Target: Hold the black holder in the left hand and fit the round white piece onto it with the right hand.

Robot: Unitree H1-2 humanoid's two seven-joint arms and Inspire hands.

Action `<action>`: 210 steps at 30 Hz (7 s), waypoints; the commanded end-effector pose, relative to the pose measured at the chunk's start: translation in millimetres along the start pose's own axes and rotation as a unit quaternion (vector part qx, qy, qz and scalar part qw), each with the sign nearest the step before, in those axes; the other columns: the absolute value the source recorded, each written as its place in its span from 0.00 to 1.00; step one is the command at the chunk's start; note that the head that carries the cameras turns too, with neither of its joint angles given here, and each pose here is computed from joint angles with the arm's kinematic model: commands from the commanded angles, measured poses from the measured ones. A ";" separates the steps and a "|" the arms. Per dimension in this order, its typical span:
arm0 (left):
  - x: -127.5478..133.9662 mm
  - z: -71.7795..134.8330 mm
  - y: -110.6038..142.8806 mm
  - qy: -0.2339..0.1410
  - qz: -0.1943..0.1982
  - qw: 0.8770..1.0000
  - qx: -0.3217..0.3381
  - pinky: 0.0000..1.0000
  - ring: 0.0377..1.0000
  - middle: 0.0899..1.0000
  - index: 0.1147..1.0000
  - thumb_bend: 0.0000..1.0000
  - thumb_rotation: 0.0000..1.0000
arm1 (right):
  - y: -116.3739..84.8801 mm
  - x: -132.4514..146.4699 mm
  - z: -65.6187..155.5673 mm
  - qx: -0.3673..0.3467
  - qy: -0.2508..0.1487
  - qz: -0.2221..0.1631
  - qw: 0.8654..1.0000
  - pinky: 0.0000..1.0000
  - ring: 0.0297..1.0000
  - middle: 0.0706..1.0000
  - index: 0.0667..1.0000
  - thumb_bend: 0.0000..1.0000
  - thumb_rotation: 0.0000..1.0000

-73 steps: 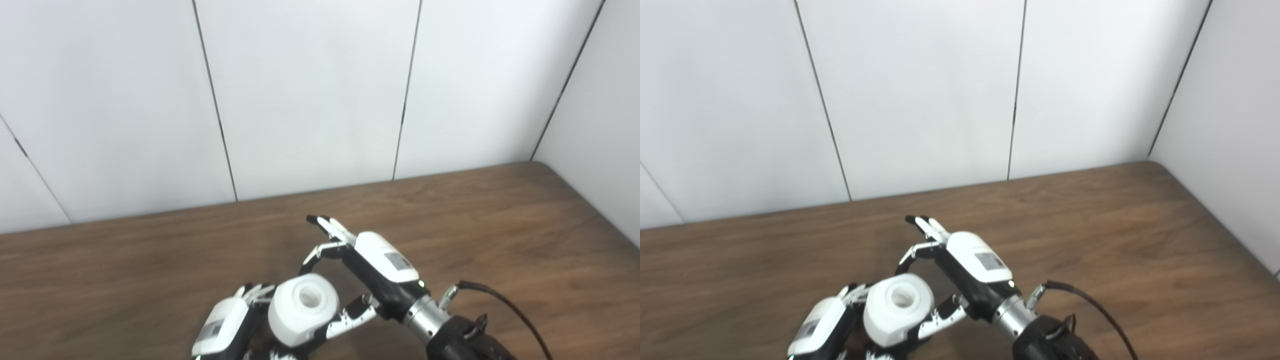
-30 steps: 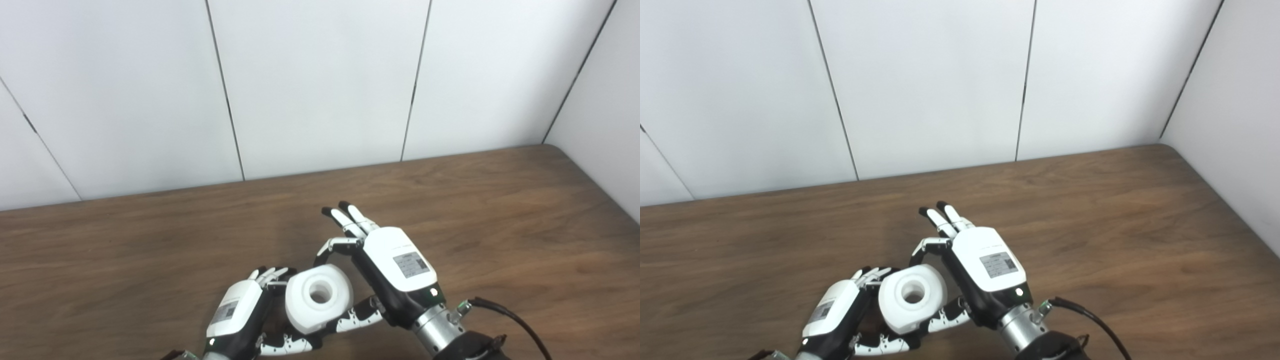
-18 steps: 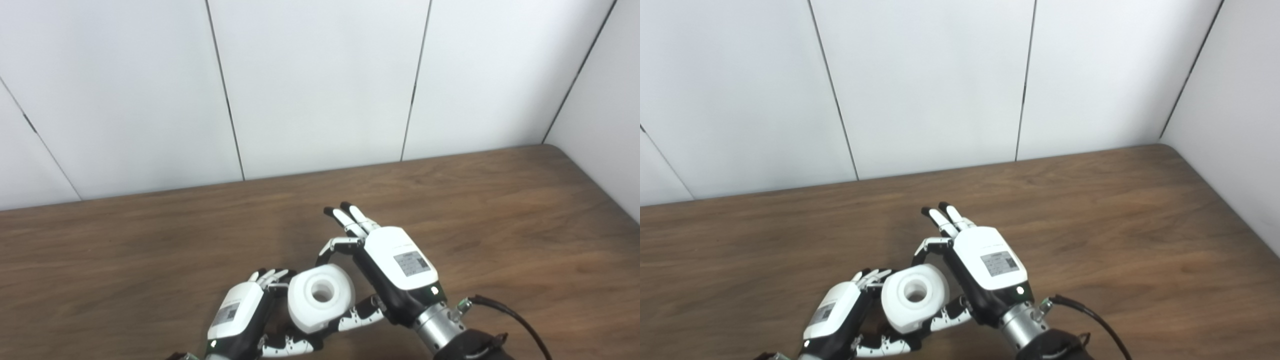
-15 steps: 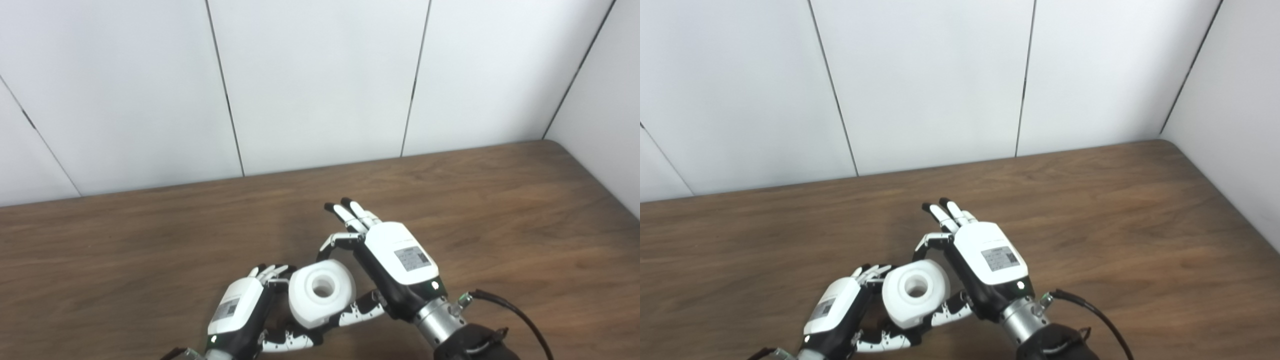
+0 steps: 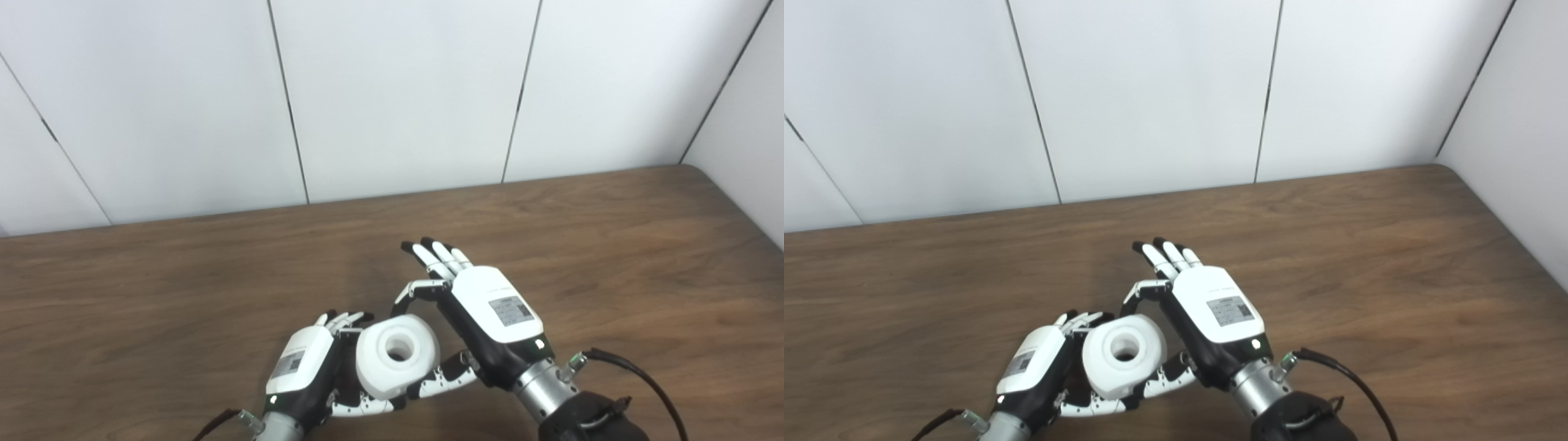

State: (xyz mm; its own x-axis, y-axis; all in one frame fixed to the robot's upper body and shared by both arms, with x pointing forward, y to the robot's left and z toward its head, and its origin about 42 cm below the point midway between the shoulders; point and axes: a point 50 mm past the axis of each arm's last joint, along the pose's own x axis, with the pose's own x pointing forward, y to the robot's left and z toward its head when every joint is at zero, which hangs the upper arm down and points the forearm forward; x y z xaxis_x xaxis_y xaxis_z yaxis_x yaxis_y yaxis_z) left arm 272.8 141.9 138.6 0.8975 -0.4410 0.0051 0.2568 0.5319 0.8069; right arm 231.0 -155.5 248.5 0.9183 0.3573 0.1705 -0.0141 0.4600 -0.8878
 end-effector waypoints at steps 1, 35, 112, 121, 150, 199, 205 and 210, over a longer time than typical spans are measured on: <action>8.7 15.2 14.4 -0.026 0.031 0.999 0.008 1.00 0.91 0.87 0.41 0.51 0.05 | -12.2 -1.3 11.6 0.004 -0.032 -0.031 0.999 1.00 1.00 0.97 0.44 0.51 0.14; 3.0 17.6 15.7 -0.022 0.032 0.999 0.004 1.00 0.91 0.86 0.42 0.52 0.05 | 3.6 5.2 -0.5 -0.102 0.009 -0.060 0.993 0.88 1.00 0.96 0.44 0.51 0.13; 7.9 26.5 8.4 -0.015 0.038 0.999 0.001 1.00 0.91 0.87 0.42 0.52 0.05 | -8.1 0.8 -6.0 -0.093 0.029 -0.010 0.995 0.85 1.00 0.94 0.44 0.51 0.14; 8.4 27.0 8.3 -0.013 0.039 0.999 0.000 1.00 0.91 0.87 0.42 0.51 0.05 | -10.2 -3.9 -4.7 -0.093 0.028 -0.015 0.995 0.91 1.00 0.94 0.44 0.51 0.14; 11.7 32.6 6.0 -0.013 0.034 0.999 0.006 1.00 0.92 0.87 0.41 0.51 0.05 | -11.1 -2.3 13.8 -0.082 -0.013 -0.011 0.996 0.96 1.00 0.95 0.44 0.51 0.14; 9.6 31.1 7.1 -0.012 0.045 0.999 0.004 1.00 0.91 0.86 0.42 0.52 0.05 | -5.2 -14.3 -2.7 -0.086 0.022 -0.004 0.996 0.89 1.00 0.94 0.44 0.51 0.14; 10.1 31.9 7.2 -0.011 0.043 0.999 0.005 0.99 0.91 0.86 0.42 0.52 0.05 | -6.0 -15.1 -1.8 -0.080 0.016 -0.008 0.997 0.92 1.00 0.95 0.44 0.51 0.14; 10.2 31.7 7.0 -0.012 0.042 0.999 0.004 0.99 0.91 0.86 0.42 0.51 0.05 | -7.1 -15.1 0.0 -0.077 0.013 -0.010 0.997 0.90 1.00 0.95 0.44 0.51 0.14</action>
State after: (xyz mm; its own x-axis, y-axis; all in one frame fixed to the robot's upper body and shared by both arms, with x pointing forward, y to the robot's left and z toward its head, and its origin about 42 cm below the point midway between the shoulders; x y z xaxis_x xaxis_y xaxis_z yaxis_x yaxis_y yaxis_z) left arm 267.3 122.5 144.9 0.9095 -0.4158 -0.0008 0.2439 0.5318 0.8110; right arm 222.3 -165.1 242.5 0.9408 0.3123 0.1321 0.0267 0.3200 -0.9470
